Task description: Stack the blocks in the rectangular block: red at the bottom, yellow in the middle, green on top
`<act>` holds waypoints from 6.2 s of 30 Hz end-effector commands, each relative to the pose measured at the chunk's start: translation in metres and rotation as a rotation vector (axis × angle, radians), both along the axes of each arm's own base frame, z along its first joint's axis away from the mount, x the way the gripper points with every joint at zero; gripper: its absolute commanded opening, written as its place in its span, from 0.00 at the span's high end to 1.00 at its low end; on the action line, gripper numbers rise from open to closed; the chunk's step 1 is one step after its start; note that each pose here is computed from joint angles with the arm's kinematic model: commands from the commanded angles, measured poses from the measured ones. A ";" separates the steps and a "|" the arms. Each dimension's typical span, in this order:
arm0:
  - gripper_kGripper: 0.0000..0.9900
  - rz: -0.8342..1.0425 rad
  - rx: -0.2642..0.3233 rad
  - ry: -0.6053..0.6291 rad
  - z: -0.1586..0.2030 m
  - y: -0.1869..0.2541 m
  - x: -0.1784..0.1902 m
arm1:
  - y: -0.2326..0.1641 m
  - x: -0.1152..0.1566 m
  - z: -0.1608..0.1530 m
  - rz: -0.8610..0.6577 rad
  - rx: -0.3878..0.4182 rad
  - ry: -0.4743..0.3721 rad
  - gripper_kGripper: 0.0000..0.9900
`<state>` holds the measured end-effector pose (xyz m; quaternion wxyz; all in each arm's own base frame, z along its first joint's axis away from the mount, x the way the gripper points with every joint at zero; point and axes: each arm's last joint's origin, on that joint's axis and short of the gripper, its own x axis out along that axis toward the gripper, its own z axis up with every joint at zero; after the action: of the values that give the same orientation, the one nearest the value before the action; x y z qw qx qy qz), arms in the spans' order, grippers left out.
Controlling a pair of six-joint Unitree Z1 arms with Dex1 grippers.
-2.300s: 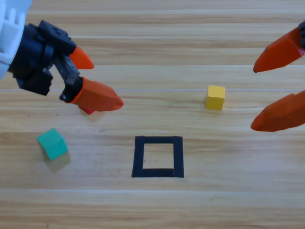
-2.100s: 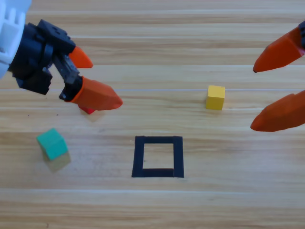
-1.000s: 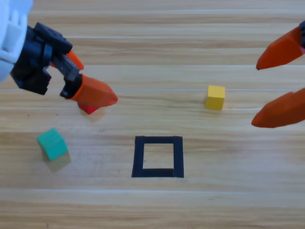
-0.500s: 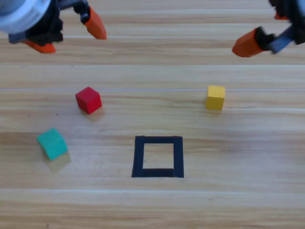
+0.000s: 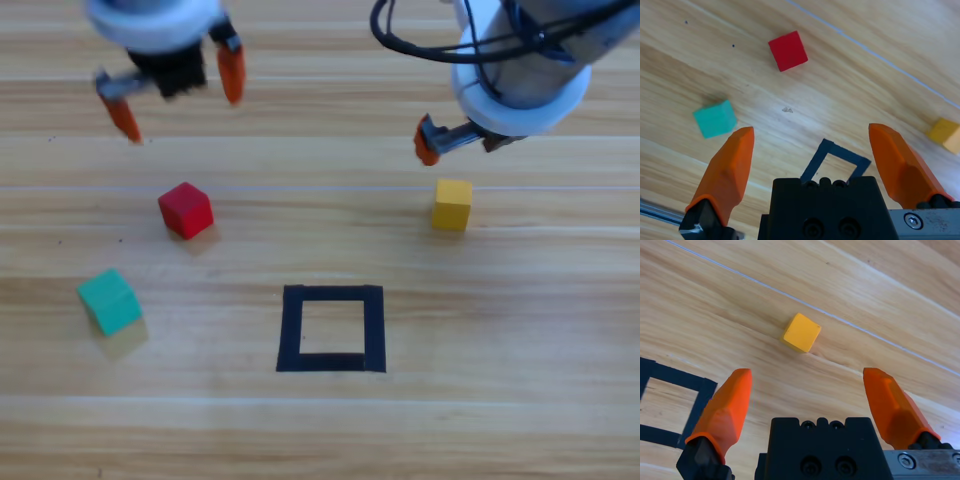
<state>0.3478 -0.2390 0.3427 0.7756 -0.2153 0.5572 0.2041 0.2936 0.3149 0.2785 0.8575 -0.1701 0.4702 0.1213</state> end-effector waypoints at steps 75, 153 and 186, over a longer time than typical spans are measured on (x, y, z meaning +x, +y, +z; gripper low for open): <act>0.86 0.063 -0.083 0.320 -0.154 0.052 0.121 | -0.060 0.009 0.054 -0.392 0.162 0.381 1.00; 1.00 -0.585 0.056 0.357 -0.152 -0.139 -0.058 | -0.036 0.033 -0.026 -0.415 0.039 0.538 1.00; 1.00 -0.530 0.032 0.337 -0.162 -0.127 -0.049 | -0.035 0.034 -0.029 -0.416 0.035 0.540 1.00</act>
<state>0.2917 -0.3703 0.1951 0.7060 -0.0110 0.7079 0.0159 0.3280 0.2677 0.2706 0.7282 -0.0072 0.6853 -0.0039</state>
